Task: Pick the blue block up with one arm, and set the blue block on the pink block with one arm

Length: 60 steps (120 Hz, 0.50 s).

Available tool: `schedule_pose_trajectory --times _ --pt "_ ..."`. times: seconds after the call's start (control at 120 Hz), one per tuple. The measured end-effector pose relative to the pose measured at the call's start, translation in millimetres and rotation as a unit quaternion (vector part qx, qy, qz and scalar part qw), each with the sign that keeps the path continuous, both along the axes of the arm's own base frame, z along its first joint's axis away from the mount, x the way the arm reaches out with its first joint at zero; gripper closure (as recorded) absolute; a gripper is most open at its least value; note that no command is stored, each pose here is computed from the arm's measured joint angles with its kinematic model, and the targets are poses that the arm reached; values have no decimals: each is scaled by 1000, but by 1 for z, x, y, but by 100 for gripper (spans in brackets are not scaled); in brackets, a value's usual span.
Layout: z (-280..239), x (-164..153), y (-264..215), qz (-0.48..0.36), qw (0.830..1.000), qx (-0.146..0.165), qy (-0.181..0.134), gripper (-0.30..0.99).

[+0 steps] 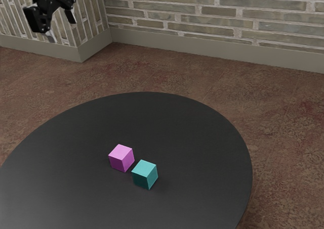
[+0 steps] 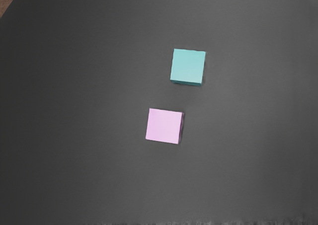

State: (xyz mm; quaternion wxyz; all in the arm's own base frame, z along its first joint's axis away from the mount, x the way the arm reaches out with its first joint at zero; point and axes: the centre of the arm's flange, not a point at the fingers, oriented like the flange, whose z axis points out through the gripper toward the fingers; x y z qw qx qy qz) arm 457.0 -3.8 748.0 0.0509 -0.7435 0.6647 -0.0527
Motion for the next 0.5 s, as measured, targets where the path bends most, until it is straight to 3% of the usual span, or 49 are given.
schedule_pose_trajectory --times 0.15,0.225,0.375,0.5 --pt "-136 -53 -39 -60 996 32 66 0" --pt "-187 -78 -46 -72 993 28 86 0" --pt "-258 -62 -78 -101 987 33 121 0" --pt "-299 -42 -110 -153 980 45 123 0"
